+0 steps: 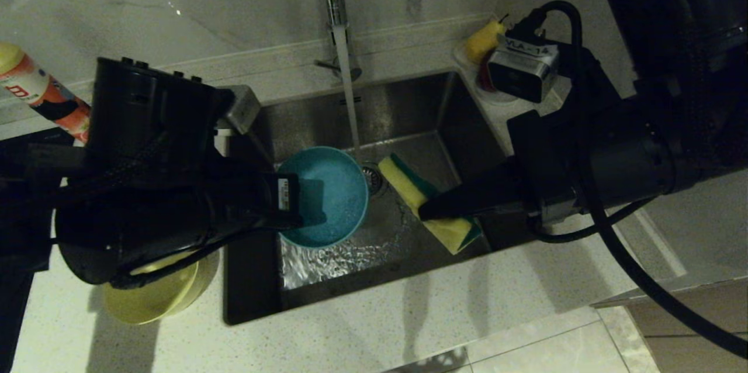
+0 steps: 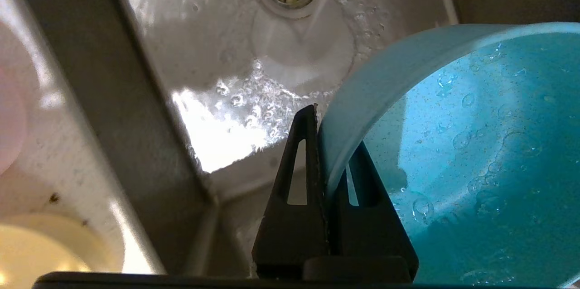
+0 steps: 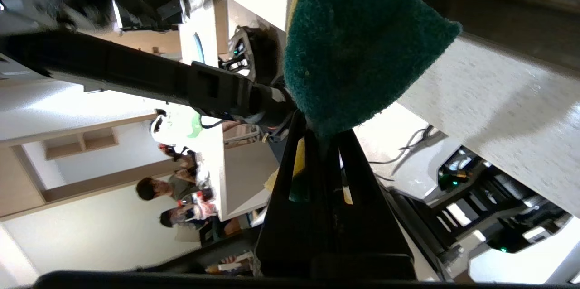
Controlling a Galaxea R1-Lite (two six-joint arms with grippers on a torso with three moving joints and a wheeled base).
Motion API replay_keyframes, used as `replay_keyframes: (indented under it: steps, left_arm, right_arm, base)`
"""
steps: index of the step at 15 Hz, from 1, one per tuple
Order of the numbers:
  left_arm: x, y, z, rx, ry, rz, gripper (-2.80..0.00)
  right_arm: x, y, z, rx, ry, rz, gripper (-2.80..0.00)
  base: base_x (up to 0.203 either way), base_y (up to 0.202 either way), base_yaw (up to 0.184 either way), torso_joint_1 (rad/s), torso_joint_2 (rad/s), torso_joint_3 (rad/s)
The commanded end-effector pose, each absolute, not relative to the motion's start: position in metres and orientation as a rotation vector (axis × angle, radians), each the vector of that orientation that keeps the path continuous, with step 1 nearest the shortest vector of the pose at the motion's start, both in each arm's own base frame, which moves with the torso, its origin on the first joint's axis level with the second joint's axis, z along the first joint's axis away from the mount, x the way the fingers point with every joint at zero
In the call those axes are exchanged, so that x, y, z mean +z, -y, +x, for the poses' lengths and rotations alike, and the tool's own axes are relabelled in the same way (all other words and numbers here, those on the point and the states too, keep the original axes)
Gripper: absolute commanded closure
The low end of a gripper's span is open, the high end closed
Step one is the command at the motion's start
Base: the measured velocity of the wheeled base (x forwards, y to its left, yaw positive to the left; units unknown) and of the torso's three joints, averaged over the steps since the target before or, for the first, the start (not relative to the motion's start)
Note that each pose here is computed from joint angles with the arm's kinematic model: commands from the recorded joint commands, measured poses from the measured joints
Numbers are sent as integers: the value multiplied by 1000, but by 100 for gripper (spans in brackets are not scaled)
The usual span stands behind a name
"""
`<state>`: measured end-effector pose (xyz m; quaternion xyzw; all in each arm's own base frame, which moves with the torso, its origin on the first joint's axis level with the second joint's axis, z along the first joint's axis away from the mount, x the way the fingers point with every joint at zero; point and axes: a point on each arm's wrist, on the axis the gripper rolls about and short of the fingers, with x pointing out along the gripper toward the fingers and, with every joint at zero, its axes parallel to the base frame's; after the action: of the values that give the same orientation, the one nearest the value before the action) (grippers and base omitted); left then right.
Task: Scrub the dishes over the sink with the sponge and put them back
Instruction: Wipe the bowl
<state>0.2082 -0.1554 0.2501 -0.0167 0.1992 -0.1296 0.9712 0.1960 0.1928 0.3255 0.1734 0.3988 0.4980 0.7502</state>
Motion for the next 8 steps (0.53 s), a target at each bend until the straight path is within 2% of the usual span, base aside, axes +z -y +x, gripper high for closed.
replay_keyframes:
  steps: [1, 3, 8]
  left_arm:
    - [239, 176, 215, -221, -374, -2, 0]
    - [238, 184, 225, -145, -282, 9, 0]
    - [241, 188, 217, -169, -135, 17, 0]
  right_arm:
    - [323, -206, 202, 1102, -891, 377, 0]
    - [320, -212, 206, 1102, -901, 373, 0]
    - [307, -228, 225, 1081, -932, 370, 0]
  base:
    - [0, 0, 0, 0, 0, 0]
    - [0, 0, 0, 0, 0, 0]
    - [0, 0, 0, 0, 0, 0]
